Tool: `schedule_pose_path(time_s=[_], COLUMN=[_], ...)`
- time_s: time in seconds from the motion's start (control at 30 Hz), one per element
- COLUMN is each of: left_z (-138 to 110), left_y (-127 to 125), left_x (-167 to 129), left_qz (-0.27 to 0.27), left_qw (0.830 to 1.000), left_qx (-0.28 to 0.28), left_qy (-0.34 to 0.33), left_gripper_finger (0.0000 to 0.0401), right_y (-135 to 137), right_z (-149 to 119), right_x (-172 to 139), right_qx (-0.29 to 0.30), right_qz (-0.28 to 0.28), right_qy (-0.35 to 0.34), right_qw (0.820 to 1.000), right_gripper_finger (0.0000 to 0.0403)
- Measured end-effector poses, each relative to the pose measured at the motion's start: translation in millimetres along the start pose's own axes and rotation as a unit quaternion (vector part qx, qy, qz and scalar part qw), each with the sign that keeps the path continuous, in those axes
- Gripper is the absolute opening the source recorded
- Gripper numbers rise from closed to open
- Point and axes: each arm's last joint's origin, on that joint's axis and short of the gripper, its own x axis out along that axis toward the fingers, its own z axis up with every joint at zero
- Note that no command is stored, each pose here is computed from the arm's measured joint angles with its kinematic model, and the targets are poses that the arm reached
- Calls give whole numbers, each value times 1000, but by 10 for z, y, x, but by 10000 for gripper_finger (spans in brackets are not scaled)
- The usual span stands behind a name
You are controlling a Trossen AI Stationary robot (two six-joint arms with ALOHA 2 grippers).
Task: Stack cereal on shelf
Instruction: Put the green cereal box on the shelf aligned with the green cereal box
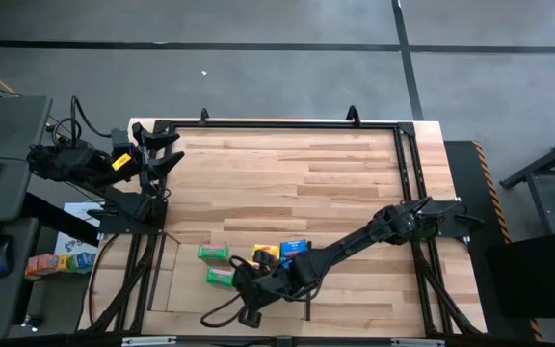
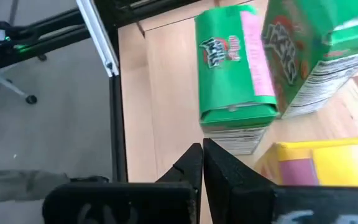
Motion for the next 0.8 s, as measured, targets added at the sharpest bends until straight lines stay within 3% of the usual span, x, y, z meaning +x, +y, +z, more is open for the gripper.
schedule_pose_path(time_s=[0.43,0.8], left_z=[0,0], left_y=[0,0], left_x=[0,0], left_qz=[0,0], left_qw=[1000,1000], left_qx=[0,0], left_qy=[0,0], left_gripper_finger=[261,261], right_y=[-34,-47], right_z=[-21,56], right_x=[79,93], right_qx=[22,34], right_qz=[-33,-16], right_qy=[-17,-38], right_qw=[999,999], right_gripper_finger=[0,0])
